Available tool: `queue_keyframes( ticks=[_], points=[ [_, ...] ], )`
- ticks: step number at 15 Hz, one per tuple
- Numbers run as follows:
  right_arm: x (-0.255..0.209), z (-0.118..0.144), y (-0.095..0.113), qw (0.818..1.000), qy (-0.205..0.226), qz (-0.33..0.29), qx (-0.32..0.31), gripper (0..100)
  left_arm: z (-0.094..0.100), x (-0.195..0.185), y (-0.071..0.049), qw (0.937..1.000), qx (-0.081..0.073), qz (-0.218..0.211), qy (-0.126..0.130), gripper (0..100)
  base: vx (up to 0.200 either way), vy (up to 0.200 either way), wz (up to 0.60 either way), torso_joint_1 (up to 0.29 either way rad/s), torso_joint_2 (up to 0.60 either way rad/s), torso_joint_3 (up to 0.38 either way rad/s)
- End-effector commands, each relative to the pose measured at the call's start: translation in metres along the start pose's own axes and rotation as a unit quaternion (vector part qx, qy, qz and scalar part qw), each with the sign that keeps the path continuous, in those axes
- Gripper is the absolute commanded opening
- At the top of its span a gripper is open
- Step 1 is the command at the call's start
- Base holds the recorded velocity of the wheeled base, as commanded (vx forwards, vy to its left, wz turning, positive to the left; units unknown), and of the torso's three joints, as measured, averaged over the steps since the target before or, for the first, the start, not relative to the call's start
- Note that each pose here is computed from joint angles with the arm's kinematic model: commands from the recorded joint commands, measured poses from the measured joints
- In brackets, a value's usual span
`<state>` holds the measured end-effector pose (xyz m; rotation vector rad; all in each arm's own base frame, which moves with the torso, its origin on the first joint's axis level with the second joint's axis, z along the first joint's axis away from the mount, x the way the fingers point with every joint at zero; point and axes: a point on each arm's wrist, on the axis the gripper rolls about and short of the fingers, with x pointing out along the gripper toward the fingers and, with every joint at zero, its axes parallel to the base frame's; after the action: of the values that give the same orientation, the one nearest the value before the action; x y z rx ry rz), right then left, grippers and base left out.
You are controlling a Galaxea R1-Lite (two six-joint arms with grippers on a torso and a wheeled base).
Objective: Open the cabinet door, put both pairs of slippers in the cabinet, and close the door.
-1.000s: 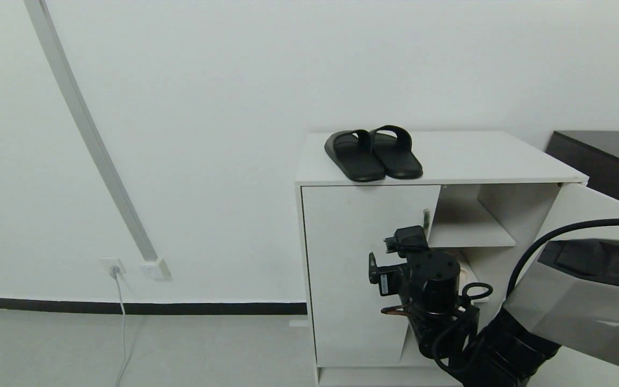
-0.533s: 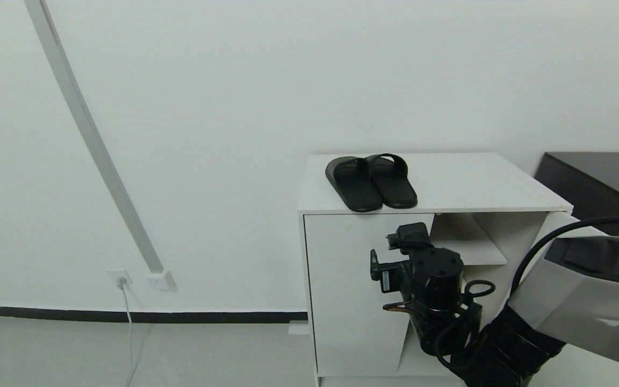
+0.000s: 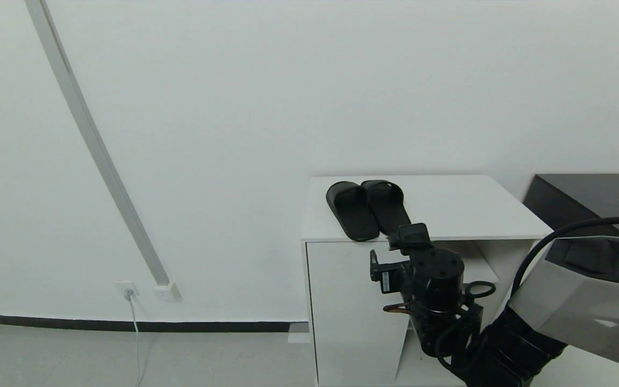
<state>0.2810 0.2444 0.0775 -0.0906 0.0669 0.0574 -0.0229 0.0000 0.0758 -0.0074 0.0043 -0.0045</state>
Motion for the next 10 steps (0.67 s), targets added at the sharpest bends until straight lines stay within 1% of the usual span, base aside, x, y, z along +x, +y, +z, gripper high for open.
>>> queue_keyframes(
  ticks=[1,4,6,8,10],
  points=[
    [0.000,0.001,0.000,1.000,-0.002,0.002,0.003,100,0.000,0.000,0.000,1.0000,0.000,0.001,0.001,0,0.000,0.000,0.00,0.212,-0.45,-0.251],
    [0.002,-0.003,-0.004,1.000,-0.016,0.010,0.011,100,0.000,0.000,0.000,1.0000,0.000,0.000,0.001,0,0.000,0.000,0.00,0.181,-0.40,-0.224],
    [-0.001,-0.013,-0.002,1.000,-0.005,0.024,0.000,100,0.000,0.000,0.000,1.0000,0.001,0.000,0.001,0,0.000,0.000,0.00,0.046,-0.11,-0.059],
    [0.000,-0.005,-0.001,1.000,-0.012,0.025,0.000,100,0.000,0.000,0.000,1.0000,0.002,0.000,0.001,0,0.000,0.000,0.00,0.000,0.00,0.000],
    [0.008,0.015,-0.004,1.000,-0.007,0.016,0.007,100,0.000,0.000,0.000,1.0000,0.001,0.000,0.001,0,0.000,0.000,0.00,0.000,0.00,0.000]
  ],
)
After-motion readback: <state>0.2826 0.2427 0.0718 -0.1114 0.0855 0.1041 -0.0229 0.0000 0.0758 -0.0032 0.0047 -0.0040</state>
